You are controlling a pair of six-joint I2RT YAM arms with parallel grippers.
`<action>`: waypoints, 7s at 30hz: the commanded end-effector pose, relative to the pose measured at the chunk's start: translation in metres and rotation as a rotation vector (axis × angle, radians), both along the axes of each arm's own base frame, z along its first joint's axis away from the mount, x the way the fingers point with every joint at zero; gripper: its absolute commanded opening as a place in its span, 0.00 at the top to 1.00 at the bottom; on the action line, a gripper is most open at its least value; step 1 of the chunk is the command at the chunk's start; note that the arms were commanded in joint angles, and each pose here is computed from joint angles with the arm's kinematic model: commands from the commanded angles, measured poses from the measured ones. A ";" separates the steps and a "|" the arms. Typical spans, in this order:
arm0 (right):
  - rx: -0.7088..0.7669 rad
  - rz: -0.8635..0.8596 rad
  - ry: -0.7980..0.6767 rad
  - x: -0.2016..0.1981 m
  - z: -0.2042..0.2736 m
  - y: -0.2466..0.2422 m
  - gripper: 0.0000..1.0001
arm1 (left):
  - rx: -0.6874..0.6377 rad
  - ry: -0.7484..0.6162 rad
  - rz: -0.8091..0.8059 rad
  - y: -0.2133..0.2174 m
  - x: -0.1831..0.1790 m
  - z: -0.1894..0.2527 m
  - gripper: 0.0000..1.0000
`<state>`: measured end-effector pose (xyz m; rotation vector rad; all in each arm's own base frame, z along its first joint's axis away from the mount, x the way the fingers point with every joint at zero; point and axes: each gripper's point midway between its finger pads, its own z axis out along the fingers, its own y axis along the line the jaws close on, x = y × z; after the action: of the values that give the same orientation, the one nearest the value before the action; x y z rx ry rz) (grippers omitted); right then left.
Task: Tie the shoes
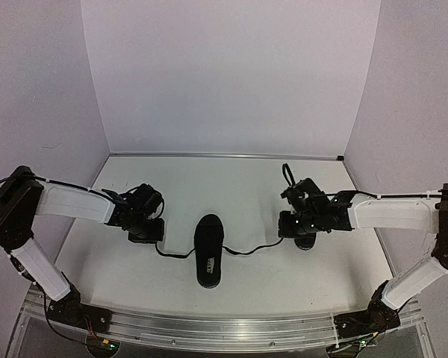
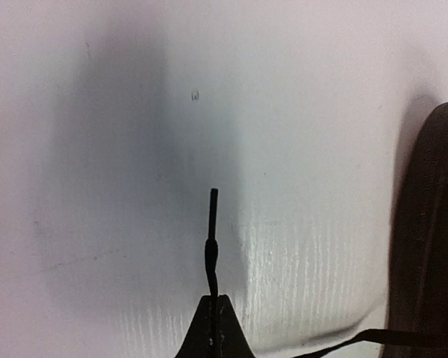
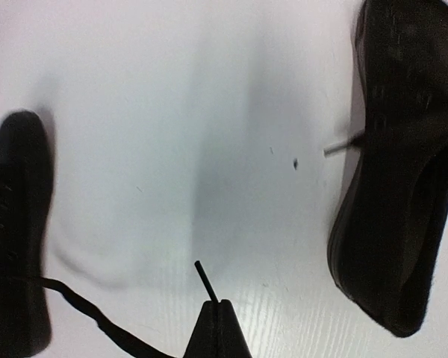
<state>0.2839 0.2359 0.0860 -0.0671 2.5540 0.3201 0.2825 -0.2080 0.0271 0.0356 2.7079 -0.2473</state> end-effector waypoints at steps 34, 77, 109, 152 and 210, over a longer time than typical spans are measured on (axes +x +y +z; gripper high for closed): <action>0.495 0.524 -0.123 0.036 0.122 0.239 0.37 | -0.377 -0.587 -0.280 -0.007 -0.041 0.165 1.00; 0.391 0.835 0.093 -0.020 0.030 0.208 0.97 | -0.049 -0.728 -0.852 -0.100 0.021 0.113 1.00; 0.394 0.876 0.038 -0.024 0.025 0.205 0.96 | 0.054 -0.787 -1.358 -0.139 -0.059 0.073 1.00; 0.472 0.935 0.168 -0.066 0.018 0.181 0.69 | -0.013 -0.748 -1.350 -0.151 -0.075 0.077 1.00; 0.359 0.905 0.151 -0.073 0.014 0.152 1.00 | -0.154 -0.230 -0.448 -0.080 0.001 0.054 0.56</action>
<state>0.2120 0.3947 0.0873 -1.0977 2.4324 1.1642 0.2932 -0.2743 0.0844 0.8768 2.2220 -0.3434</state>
